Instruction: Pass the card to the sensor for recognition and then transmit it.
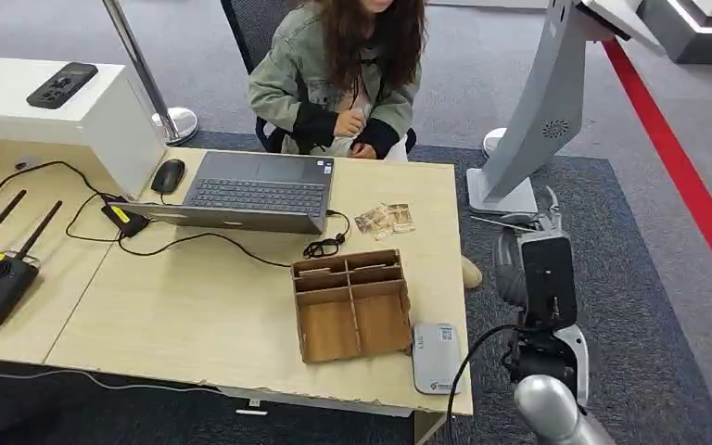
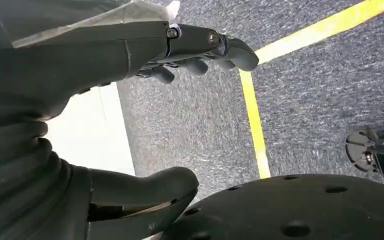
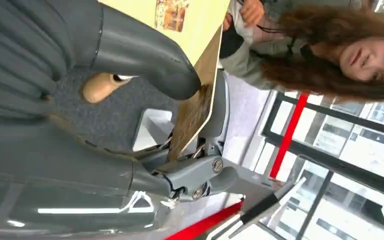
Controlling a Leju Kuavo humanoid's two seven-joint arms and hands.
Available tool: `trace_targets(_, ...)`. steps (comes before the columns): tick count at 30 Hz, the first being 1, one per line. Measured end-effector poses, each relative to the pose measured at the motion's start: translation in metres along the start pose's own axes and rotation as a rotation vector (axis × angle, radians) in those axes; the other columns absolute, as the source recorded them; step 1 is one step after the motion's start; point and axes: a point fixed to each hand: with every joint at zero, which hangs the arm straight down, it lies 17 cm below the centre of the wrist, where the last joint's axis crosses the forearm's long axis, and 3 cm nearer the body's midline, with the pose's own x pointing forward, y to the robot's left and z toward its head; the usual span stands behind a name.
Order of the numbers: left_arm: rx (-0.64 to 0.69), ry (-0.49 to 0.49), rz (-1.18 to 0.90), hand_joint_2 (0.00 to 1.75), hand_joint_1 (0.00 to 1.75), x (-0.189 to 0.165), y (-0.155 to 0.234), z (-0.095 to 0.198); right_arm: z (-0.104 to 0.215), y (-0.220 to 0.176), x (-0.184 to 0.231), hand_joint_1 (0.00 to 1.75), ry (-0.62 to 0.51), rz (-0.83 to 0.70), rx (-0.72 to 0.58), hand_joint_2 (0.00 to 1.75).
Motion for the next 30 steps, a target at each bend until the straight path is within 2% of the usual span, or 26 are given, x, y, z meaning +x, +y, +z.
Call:
trace_targets(9, 0.000, 0.001, 0.005, 1.75, 0.00, 0.000, 0.000, 0.000, 0.003, -0.002, -0.002, 1.75, 0.000, 0.028, 0.001, 1.75)
trace_targets(10, -0.001, 0.002, 0.010, 1.75, 0.00, 0.000, -0.001, 0.000, 0.009, -0.005, -0.006, 1.75, 0.004, 0.058, 0.004, 1.75)
trace_targets(12, 0.004, 0.006, 0.034, 1.75, 0.00, 0.002, -0.003, 0.000, 0.046, 0.007, -0.044, 1.75, 0.086, 0.099, 0.041, 1.75)
trace_targets(21, 0.004, 0.007, 0.040, 1.75, 0.00, 0.002, -0.004, 0.000, 0.078, 0.047, -0.084, 1.75, 0.198, 0.107, 0.133, 1.75)
trace_targets(30, 0.003, 0.010, 0.044, 1.75, 0.00, 0.003, -0.005, 0.001, 0.102, 0.076, -0.109, 1.75, 0.261, 0.138, 0.214, 1.75)
